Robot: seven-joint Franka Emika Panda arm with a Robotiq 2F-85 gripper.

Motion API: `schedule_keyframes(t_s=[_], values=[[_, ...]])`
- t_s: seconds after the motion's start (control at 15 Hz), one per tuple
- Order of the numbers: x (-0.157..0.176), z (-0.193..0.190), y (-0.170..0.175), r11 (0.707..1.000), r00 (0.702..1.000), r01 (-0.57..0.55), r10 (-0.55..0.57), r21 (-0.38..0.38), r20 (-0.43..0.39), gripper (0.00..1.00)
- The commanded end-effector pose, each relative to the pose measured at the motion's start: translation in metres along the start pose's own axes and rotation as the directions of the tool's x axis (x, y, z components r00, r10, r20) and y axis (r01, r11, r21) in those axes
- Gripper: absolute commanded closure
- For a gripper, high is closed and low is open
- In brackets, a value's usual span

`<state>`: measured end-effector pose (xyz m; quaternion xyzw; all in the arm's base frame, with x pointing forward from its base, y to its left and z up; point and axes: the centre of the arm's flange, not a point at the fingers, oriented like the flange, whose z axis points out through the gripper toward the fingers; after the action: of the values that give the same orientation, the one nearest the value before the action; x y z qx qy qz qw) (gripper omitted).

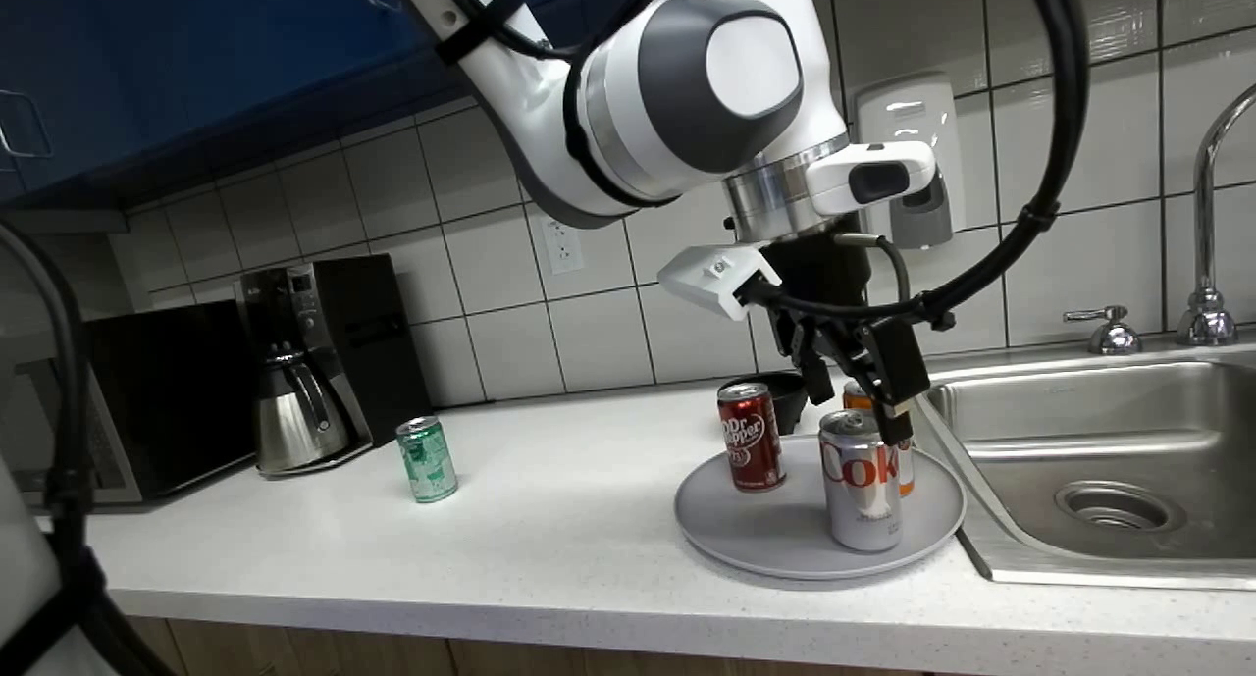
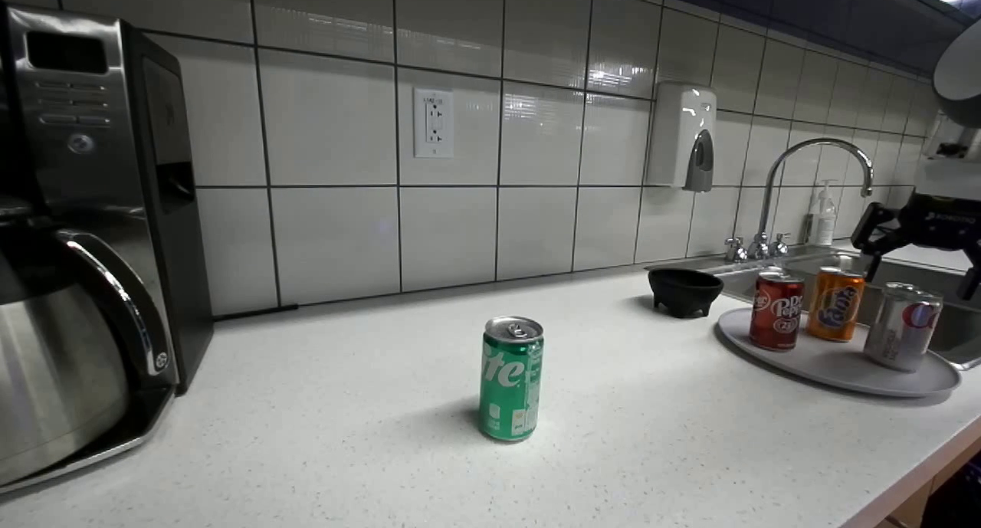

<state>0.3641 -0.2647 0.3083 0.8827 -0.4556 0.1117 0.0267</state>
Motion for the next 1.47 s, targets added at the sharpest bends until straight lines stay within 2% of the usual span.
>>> schedule_keyframes(t_s=[0.0, 0.4, 0.73, 1.07, 1.4], values=[[0.002, -0.02, -0.01, 1.0, 0.999, 0.005, -0.005, -0.005, -0.044, 0.0], [-0.009, -0.068, -0.04, 0.994, 0.985, 0.113, -0.113, -0.007, -0.127, 0.0], [-0.031, -0.102, -0.089, 0.967, 0.956, 0.253, -0.245, 0.03, -0.16, 0.0], [-0.059, -0.122, -0.149, 0.915, 0.91, 0.397, -0.381, 0.073, -0.163, 0.0], [-0.082, -0.132, -0.206, 0.838, 0.844, 0.532, -0.513, 0.121, -0.157, 0.0]])
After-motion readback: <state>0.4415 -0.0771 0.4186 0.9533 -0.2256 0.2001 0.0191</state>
